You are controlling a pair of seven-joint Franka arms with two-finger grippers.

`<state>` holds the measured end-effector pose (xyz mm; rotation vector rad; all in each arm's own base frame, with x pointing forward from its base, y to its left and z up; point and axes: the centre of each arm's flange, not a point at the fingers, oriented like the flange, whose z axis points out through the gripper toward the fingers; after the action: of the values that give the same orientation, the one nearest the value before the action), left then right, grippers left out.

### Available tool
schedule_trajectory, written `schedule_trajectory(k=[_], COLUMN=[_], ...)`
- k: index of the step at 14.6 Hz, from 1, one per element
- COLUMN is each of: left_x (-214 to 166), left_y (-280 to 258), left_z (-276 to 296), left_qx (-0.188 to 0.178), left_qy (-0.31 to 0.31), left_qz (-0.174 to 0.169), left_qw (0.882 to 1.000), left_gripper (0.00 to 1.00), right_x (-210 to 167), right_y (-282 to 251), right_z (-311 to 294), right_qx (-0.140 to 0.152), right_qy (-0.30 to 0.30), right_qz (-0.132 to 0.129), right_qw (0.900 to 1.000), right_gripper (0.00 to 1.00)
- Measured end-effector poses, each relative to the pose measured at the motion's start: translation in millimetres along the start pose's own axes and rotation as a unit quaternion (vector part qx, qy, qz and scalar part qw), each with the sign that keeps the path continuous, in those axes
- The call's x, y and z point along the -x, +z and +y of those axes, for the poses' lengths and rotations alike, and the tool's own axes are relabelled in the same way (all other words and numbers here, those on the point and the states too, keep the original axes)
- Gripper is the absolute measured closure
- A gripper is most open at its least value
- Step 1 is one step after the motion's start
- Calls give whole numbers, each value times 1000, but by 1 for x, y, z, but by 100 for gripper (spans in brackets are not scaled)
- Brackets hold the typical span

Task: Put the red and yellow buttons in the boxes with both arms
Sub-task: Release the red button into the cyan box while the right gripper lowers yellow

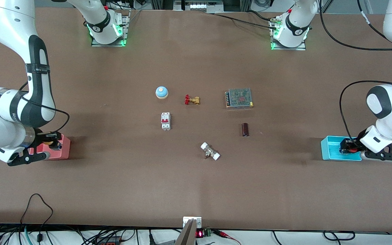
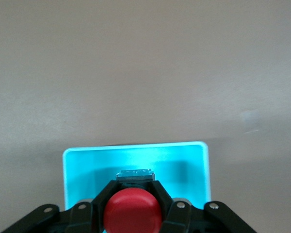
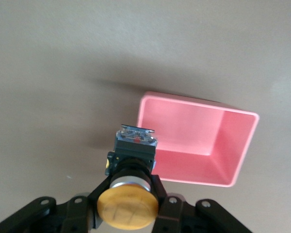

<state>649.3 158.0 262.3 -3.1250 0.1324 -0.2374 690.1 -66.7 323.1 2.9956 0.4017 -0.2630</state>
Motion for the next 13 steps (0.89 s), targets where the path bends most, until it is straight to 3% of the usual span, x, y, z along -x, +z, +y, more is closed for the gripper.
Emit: schedule_trajectory(k=[10, 12, 13], left_x=[14, 14, 14], left_y=[43, 44, 44], left_z=[4, 4, 4], left_qx=[6, 6, 6], left_qy=[5, 6, 6], left_qz=[3, 2, 2], left_qw=[1000, 1000, 1000], left_gripper=[65, 62, 56], right_x=[9, 7, 5], right_y=[57, 67, 71], right_z=[54, 55, 55], right_qx=[0, 3, 6], right_qy=[7, 7, 6], right_qz=[-28, -29, -28], right_qw=[1000, 1000, 1000], right_gripper=[64, 63, 64])
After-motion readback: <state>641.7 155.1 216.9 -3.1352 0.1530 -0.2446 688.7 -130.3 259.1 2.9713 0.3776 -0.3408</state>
